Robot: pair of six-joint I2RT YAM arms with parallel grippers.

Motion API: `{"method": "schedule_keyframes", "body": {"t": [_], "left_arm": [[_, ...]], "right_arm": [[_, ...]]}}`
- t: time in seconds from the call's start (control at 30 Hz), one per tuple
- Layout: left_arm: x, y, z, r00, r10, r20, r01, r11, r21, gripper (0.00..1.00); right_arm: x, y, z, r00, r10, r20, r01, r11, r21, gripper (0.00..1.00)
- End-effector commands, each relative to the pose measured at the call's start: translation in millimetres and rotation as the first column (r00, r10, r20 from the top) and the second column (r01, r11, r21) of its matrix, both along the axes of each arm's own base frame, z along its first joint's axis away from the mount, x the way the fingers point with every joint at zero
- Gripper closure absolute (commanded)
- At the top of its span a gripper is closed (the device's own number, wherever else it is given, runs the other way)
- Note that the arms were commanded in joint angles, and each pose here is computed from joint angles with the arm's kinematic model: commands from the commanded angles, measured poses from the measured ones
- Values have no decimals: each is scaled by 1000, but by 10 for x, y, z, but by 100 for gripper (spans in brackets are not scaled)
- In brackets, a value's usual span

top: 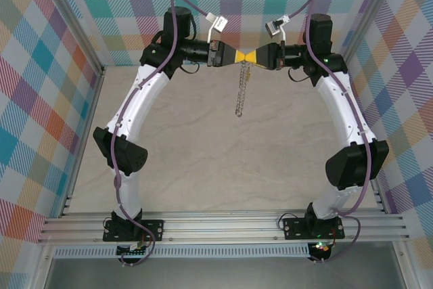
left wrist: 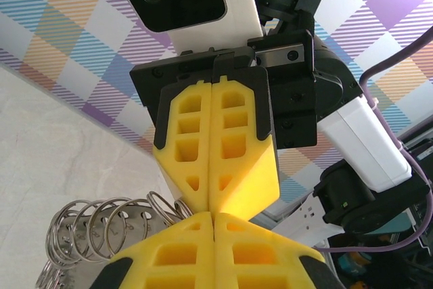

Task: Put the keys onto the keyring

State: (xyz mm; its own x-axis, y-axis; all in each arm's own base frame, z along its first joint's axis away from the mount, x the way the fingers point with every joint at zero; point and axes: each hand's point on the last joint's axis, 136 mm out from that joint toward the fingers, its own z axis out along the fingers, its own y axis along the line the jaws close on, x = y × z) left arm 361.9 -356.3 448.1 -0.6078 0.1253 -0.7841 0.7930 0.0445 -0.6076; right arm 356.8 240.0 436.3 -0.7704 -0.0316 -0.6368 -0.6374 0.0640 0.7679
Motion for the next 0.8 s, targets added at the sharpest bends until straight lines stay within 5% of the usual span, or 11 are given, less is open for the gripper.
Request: {"method": "schedule_keyframes", "body": {"t": [0.0,0.1,0.17,0.3,0.77], "left_arm": [[-255,-86,89,994,-103,20,104,994,-24,100],[-186,-84,110,998,-44,33,45,999,-13,100],[-113,-77,148,998,11,57,-9,1000,-19,100],[-11,-33,259,993,99,70,-94,994,-63,100],[52,5,425,981,173,89,-160,978,-130,100]], "right_arm": [[56,16,41,999,-34,39,34,999,3,100],[68,13,54,998,-47,34,47,999,6,100],[60,4,51,998,-61,34,61,998,5,82],[10,-32,8,995,-90,32,90,996,-2,66],[-80,-136,-160,987,-162,10,162,987,0,63]]}}
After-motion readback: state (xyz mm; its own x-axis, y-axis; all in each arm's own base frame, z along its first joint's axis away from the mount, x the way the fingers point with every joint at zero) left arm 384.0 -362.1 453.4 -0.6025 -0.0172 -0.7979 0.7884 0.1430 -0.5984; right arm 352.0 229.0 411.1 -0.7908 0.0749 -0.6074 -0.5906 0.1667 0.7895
